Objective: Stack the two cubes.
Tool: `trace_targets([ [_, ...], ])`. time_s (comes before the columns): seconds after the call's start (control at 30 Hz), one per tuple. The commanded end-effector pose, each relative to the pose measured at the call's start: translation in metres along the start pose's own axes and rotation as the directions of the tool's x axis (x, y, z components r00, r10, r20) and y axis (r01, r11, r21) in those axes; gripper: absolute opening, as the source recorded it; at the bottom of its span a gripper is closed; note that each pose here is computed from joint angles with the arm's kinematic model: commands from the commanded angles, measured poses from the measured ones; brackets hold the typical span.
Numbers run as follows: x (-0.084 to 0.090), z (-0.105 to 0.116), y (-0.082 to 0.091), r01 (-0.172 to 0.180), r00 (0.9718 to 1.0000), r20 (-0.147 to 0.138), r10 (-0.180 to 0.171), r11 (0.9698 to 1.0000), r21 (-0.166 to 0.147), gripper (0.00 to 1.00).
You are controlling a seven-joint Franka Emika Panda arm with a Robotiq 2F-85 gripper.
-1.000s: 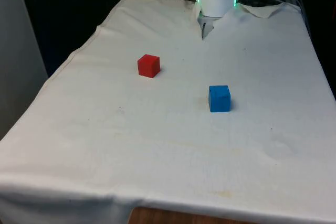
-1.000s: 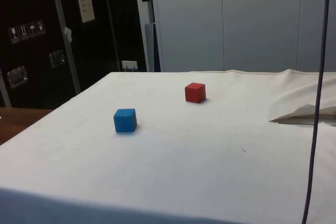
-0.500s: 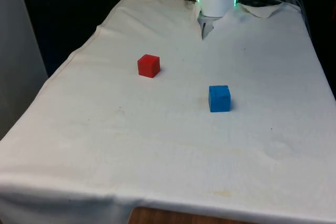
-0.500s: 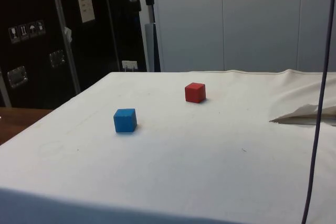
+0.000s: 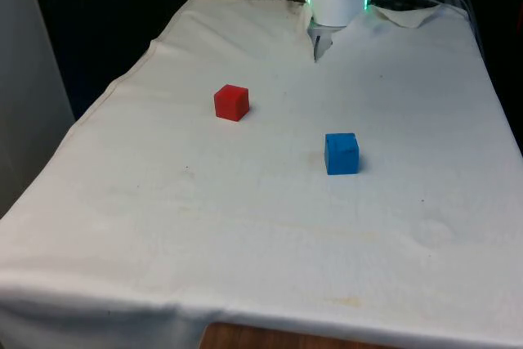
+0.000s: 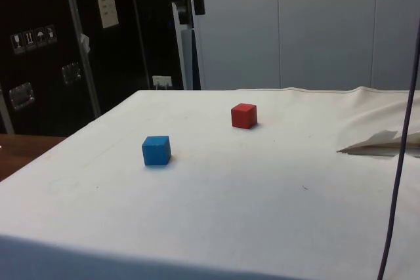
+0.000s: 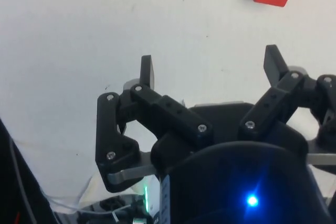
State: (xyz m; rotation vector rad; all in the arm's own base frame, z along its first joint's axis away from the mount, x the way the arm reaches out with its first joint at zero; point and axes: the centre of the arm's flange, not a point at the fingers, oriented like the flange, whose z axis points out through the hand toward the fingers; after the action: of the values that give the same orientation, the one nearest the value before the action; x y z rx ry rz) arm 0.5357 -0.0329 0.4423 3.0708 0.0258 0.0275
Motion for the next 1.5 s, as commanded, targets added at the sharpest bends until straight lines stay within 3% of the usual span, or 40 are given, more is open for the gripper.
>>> trace_targets([
  [0.0, -0.004, 0.002, 0.004, 0.002, 0.9999, -0.015, -0.002, 1.0, 0.001, 1.0],
  [0.17, -0.014, 0.011, 0.014, 0.007, 0.9997, -0.023, -0.007, 1.0, 0.006, 1.0],
  [0.2, -0.013, 0.011, 0.012, 0.005, 0.9999, -0.012, -0.005, 1.0, 0.006, 1.0],
  [0.23, -0.015, 0.013, 0.017, 0.006, 0.9997, -0.024, -0.006, 1.0, 0.007, 1.0],
  [0.37, -0.021, 0.021, 0.026, 0.01, 0.9996, -0.026, -0.01, 0.9999, 0.007, 1.0],
  [0.83, -0.023, 0.048, 0.046, 0.006, 0.9998, -0.02, -0.006, 1.0, 0.008, 1.0],
  [1.3, -0.027, 0.073, 0.057, -0.03, 0.9996, 0.004, 0.03, 0.9995, 0.006, 1.0],
  [1.47, -0.029, 0.086, 0.063, -0.058, 0.9983, -0.002, 0.058, 0.9983, 0.002, 1.0],
])
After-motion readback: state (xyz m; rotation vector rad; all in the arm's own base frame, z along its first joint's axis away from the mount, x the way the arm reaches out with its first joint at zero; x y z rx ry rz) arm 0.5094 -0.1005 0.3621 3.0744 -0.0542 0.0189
